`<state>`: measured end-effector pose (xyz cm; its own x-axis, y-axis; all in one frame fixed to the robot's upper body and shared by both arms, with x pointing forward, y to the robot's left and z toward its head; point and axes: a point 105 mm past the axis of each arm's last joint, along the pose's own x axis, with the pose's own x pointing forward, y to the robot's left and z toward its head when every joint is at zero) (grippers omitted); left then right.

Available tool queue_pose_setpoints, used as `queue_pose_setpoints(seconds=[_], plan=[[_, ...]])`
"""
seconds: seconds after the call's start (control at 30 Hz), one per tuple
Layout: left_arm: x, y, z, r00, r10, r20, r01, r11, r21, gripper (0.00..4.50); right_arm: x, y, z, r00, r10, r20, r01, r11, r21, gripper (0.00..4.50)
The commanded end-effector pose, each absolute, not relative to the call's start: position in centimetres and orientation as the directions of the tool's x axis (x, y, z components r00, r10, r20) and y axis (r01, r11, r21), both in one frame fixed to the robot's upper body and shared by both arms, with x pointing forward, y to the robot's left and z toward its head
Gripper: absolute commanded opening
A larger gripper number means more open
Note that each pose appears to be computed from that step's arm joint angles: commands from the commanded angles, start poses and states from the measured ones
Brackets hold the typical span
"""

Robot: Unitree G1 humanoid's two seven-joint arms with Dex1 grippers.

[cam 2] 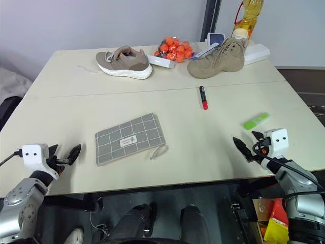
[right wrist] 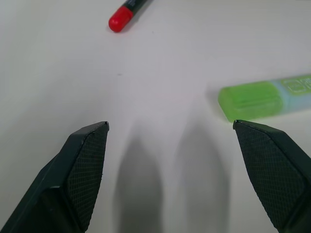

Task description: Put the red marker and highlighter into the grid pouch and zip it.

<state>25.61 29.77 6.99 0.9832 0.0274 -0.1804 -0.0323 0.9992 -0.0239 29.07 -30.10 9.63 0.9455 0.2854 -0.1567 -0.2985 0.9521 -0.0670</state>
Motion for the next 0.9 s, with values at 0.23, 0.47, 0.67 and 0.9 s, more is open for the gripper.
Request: queue_pose_setpoints(seconds=[0.23, 0.47, 0.67, 0.9], plan=[[26.0, 30.0, 8.7, 0.993, 0.048, -0.112, -0.05, 0.999, -0.014, 4.5, 29.2, -26.5, 11.6, 0.896, 0.431, -0.106, -0.437, 0.899, -0.033, 4.27], [26.8, 28.7, 9.5, 0.999, 0.024, -0.046, -0.025, 0.999, -0.028, 4.5, 30.0, -18.4, 13.8, 0.779, 0.627, -0.011, -0.627, 0.778, -0.019, 3.75], [27.1, 27.3, 9.5, 0.999, -0.039, -0.012, 0.039, 0.999, -0.03, 4.5, 31.0, -10.9, 13.6, 0.68, 0.732, -0.029, -0.733, 0.678, -0.061, 0.96], [27.0, 27.7, 9.6, 0.996, -0.083, -0.022, 0.084, 0.995, 0.053, 4.5, 32.8, -4.6, 11.9, 0.674, 0.733, -0.094, -0.739, 0.667, -0.096, 0.01]])
